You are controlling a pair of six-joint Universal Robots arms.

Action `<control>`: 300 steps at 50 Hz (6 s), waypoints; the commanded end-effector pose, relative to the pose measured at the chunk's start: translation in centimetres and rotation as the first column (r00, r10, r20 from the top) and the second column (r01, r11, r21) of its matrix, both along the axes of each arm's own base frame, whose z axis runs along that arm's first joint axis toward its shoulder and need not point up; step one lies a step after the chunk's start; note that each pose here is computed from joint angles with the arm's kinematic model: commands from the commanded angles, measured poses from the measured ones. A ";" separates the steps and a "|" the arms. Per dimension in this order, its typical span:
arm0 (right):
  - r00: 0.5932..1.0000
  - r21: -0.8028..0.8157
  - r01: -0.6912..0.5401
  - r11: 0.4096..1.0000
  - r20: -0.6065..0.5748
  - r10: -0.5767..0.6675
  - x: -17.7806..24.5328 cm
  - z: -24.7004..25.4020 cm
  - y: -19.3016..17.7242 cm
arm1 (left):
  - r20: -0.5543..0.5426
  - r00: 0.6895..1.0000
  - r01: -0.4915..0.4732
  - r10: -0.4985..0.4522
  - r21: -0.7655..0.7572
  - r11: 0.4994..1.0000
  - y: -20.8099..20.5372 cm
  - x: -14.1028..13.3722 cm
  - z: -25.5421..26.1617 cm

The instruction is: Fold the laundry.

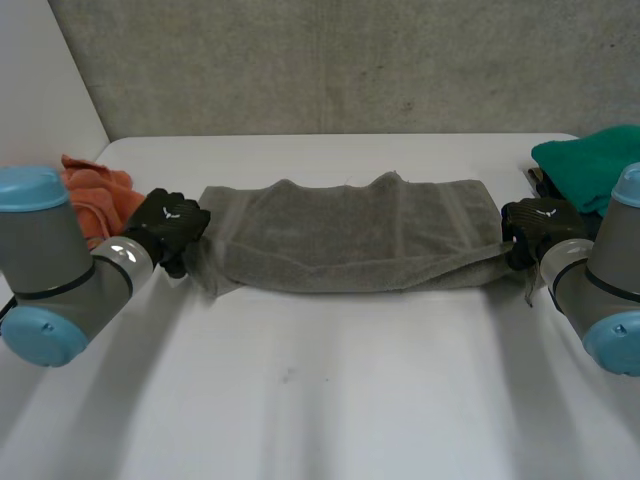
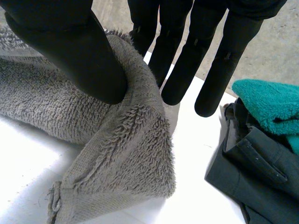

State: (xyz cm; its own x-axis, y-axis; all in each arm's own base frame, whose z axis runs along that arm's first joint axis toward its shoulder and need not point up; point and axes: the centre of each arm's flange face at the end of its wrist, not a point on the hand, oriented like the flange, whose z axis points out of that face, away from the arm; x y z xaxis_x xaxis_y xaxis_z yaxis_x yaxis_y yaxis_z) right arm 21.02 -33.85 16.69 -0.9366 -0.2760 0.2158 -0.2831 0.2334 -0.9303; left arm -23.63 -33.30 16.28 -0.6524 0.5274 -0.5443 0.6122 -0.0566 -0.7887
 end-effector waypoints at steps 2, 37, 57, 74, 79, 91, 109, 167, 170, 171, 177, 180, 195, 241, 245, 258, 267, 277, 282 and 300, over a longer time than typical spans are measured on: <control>1.000 0.006 -0.016 1.000 0.001 0.016 0.4 -0.2 0.2 | 0.019 0.998 0.051 -0.052 0.047 0.998 0.3 0.6 -1.9; 1.000 0.015 -0.008 1.000 0.000 0.008 0.1 -0.5 0.2 | 0.154 0.981 0.112 -0.122 0.072 0.991 -1.3 0.0 -4.6; 0.989 -0.065 -0.052 0.997 -0.145 0.042 -0.9 4.8 1.2 | -0.021 1.000 -0.019 0.016 -0.168 0.986 0.2 0.2 6.7; 0.900 -0.007 -0.285 0.959 -0.346 0.265 2.3 7.9 5.6 | -0.082 0.996 0.035 -0.023 0.148 0.988 4.0 1.6 4.8; 0.923 0.008 -0.212 0.977 -0.326 0.203 2.0 6.0 4.4 | -0.020 0.999 0.054 -0.051 0.245 0.968 4.3 1.8 1.1; 0.943 0.051 -0.155 0.987 -0.290 0.164 0.7 2.7 3.4 | 0.065 0.995 0.061 -0.079 0.245 0.968 2.0 2.0 -3.3; 0.943 0.067 -0.154 0.986 -0.288 0.167 0.7 0.8 3.5 | 0.176 0.975 0.122 -0.136 0.089 0.989 -0.5 0.9 -4.8; 0.943 0.077 -0.146 0.986 -0.292 0.162 0.4 0.2 3.5 | 0.125 0.981 0.141 -0.149 0.066 0.988 -3.1 -2.2 -4.8; 0.943 0.076 -0.144 0.987 -0.291 0.160 0.3 0.3 3.4 | 0.113 0.984 0.130 -0.137 0.061 0.990 -3.2 -2.2 -4.5; 0.943 0.076 -0.144 0.987 -0.291 0.160 0.3 0.3 3.4 | 0.110 0.985 0.123 -0.129 0.059 0.991 -3.3 -2.2 -4.4; 0.946 0.062 -0.138 0.989 -0.287 0.150 0.1 0.8 3.3 | 0.099 0.991 0.085 -0.088 0.042 0.996 -3.6 -1.5 -3.1; 0.948 0.052 -0.134 0.990 -0.284 0.143 -0.1 1.1 3.2 | 0.095 0.991 0.094 -0.097 0.038 0.995 -3.5 -1.2 -2.6; 0.944 0.069 -0.156 0.985 -0.283 0.169 0.2 0.5 3.2 | 0.127 0.980 0.146 -0.153 0.067 0.987 -3.1 -1.7 -3.7; 0.892 -0.160 -0.254 0.954 -0.419 0.168 -3.3 15.4 4.7 | -0.127 0.992 -0.009 0.011 0.023 1.000 4.8 5.2 17.9; 0.861 -0.117 -0.290 0.950 -0.466 0.205 -3.1 14.7 4.5 | -0.155 0.988 0.020 -0.006 0.087 0.996 4.3 5.2 16.8; 0.882 -0.235 -0.240 0.942 -0.457 0.111 0.6 11.2 -1.5 | -0.081 0.995 -0.051 0.061 0.118 0.992 -4.2 2.8 11.1; 0.982 -0.838 0.004 0.546 -0.099 -0.160 3.1 21.1 -7.5 | -0.387 0.921 -0.148 -0.043 -0.450 0.881 -9.3 0.5 22.5; 0.996 -0.912 0.083 0.403 0.070 -0.047 4.2 23.3 -6.5 | -0.616 0.763 -0.256 -0.197 -0.567 0.783 -8.6 1.1 26.9; 0.998 -0.864 0.054 0.501 0.039 -0.040 4.3 20.6 -7.4 | -0.577 0.808 -0.225 -0.123 -0.493 0.841 -9.5 0.8 22.5; 0.978 -0.317 -0.150 0.936 -0.184 0.094 2.8 1.8 -6.7 | -0.261 0.954 -0.173 0.148 -0.075 0.982 -9.1 3.4 4.3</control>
State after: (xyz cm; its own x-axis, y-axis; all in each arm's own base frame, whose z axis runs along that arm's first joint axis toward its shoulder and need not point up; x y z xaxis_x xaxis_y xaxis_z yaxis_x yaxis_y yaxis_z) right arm 24.76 -42.14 23.73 -0.8773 -0.1572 0.4534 -0.3906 -0.3151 -0.8650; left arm -21.14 -43.76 24.62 -0.8901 0.2843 -0.3562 0.3101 -0.1949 -0.9305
